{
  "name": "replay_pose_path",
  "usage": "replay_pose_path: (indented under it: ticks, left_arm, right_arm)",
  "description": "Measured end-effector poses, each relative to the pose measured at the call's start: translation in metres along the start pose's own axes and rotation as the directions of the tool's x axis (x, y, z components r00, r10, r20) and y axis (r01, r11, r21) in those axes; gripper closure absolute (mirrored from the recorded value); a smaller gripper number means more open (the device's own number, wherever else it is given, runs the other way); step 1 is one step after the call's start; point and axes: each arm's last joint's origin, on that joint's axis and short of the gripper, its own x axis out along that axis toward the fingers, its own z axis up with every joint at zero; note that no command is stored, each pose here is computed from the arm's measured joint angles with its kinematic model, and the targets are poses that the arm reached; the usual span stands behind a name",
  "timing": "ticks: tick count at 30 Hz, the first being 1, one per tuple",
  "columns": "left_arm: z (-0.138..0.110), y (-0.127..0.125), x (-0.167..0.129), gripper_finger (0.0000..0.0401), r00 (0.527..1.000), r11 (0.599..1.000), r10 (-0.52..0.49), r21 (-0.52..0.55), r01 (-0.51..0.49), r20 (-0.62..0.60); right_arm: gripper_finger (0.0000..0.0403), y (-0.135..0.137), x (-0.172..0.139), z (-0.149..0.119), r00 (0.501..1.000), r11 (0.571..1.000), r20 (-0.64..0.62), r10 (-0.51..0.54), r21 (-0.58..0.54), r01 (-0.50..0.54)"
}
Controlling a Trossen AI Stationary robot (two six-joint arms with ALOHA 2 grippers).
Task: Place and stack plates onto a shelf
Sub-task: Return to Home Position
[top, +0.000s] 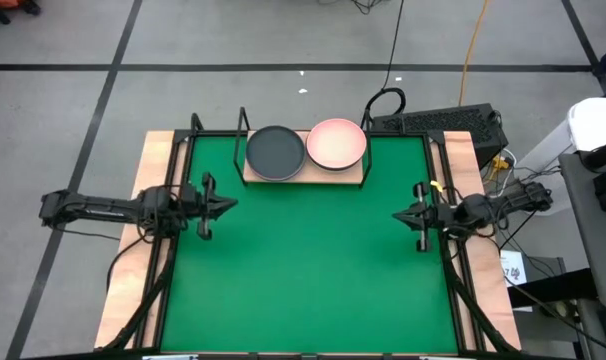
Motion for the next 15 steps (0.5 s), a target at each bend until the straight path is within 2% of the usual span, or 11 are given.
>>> replay_pose_path:
  ticks: [7, 15]
  left_arm:
    - [-0.0058, -0.0024, -0.0010, 0.0399, 0.999, 1.000, -0.022, 0.000, 0.022, -0.024]
    - [-0.0064, -0.0026, -0.0010, 0.0393, 0.999, 0.998, -0.023, 0.054, 0.025, -0.030]
  right_arm:
    - [0.0403, -0.0007, -0.0002, 0.0063, 0.998, 0.999, 0.068, 0.007, -0.040, -0.005]
    - [0.0403, -0.0002, -0.0002, 0.0046, 0.998, 0.999, 0.054, 0.016, -0.051, -0.013]
